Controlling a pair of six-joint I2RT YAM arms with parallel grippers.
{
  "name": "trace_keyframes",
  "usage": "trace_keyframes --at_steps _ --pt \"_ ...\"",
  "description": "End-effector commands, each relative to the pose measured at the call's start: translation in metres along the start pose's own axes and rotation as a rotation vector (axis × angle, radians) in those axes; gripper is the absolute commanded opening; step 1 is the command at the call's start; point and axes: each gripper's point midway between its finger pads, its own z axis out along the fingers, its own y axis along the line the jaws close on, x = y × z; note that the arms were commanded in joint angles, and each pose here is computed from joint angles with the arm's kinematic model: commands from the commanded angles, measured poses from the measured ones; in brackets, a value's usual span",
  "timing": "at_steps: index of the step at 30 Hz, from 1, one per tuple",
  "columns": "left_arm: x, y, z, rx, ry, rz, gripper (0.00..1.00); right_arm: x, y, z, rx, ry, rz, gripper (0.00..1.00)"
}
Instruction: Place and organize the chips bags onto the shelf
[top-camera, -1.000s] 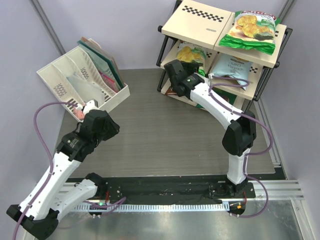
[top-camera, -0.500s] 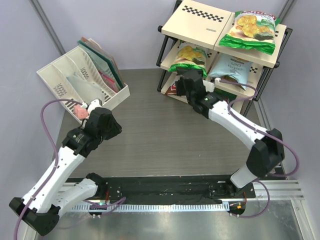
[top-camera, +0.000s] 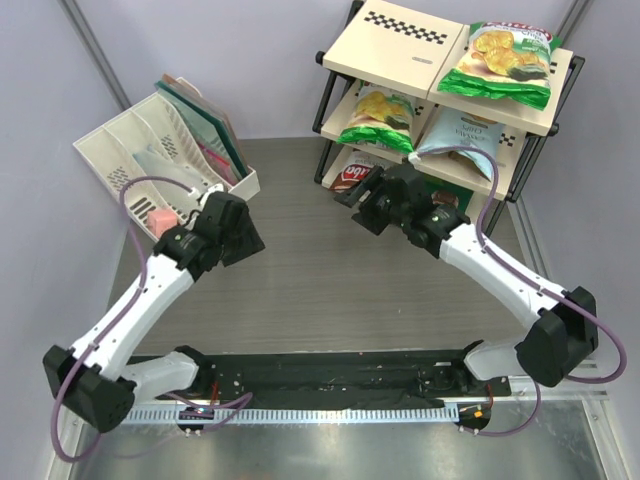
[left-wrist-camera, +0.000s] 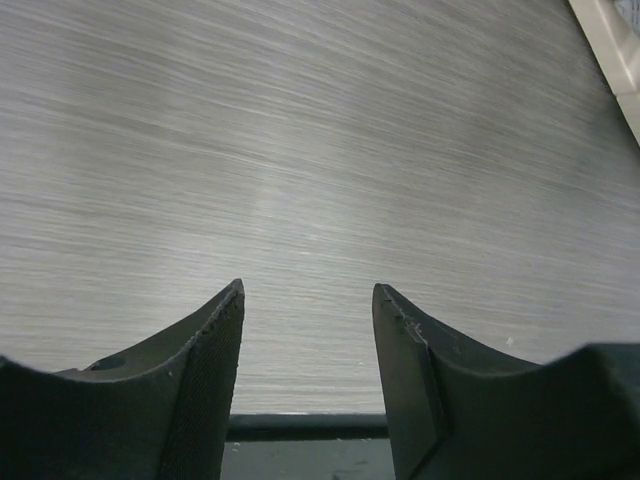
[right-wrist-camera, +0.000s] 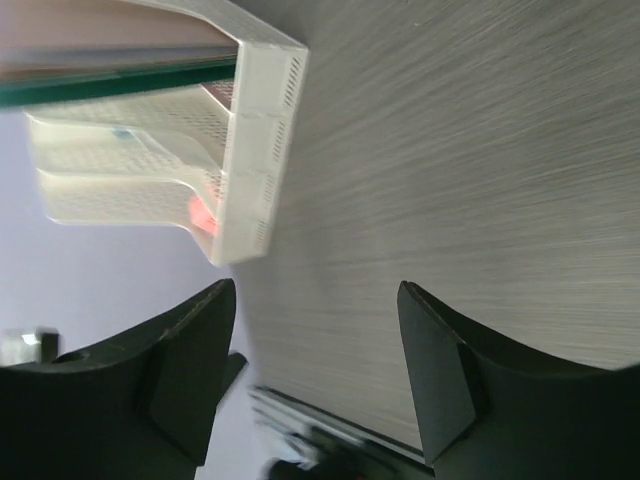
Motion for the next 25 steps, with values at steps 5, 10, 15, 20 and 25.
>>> trace_keyframes --at_steps 5,10,15,20,25 --pt "0.023 -0.041 0.040 0.073 0.325 -0.069 0.56 -0.041 -0.063 -0.058 0.301 -0.037 -0.706 0.74" --pt "0.028 -0.034 0.056 0.065 0.383 -0.158 0.55 -0.072 -0.093 -0.095 0.333 -0.274 -0.708 0.81" --pt "0.015 -0.032 0.063 0.055 0.359 -0.185 0.57 -0.075 -0.109 -0.127 0.238 -0.400 -0.692 0.81" --pt "0.009 -0.037 0.068 0.051 0.368 -0.163 0.55 -0.076 -0.130 -0.130 0.256 -0.454 -0.630 0.81" --pt "-0.013 -0.073 0.052 0.241 0.267 -0.094 0.58 -0.071 -0.130 -0.104 0.231 -0.441 -0.607 0.82"
